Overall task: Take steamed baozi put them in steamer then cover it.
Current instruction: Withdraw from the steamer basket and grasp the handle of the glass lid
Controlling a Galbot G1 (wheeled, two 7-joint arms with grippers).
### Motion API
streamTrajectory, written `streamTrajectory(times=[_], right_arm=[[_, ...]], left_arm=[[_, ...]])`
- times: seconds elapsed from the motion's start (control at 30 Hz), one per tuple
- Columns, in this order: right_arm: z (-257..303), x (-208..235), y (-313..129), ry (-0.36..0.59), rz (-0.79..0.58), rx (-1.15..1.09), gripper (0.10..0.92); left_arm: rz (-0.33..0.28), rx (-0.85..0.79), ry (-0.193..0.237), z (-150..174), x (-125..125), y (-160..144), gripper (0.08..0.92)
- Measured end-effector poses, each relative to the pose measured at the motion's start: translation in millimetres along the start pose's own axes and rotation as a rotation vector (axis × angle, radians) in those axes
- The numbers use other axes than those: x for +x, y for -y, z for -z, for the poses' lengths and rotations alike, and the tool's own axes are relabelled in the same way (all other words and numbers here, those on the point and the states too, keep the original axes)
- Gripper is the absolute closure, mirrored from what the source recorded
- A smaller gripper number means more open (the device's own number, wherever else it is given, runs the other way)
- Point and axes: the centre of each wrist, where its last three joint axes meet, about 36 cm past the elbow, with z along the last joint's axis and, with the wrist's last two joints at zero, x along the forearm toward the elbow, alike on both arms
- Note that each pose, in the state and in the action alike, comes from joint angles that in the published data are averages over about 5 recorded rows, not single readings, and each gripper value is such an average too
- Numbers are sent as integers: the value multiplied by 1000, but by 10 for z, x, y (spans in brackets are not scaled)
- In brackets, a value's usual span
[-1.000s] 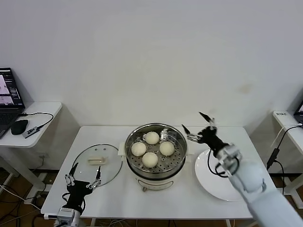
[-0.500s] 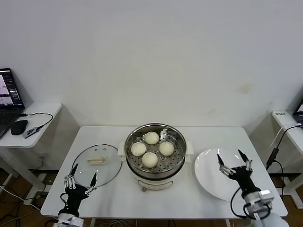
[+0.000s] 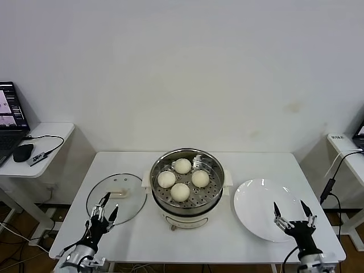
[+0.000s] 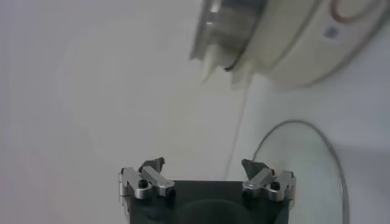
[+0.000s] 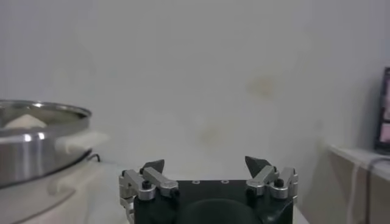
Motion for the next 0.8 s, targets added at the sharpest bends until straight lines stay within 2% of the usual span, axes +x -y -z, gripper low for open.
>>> streamTrajectory(times=[0.43,0.8], right_arm=[[28,175,28,3,-60,-6,200],[-12,210,32,-4,-74,-5,200]], left_arm=[[-40,-141,-12,-319,-644,127,177],[-68,-180,-42,-500,-1018,213,177]])
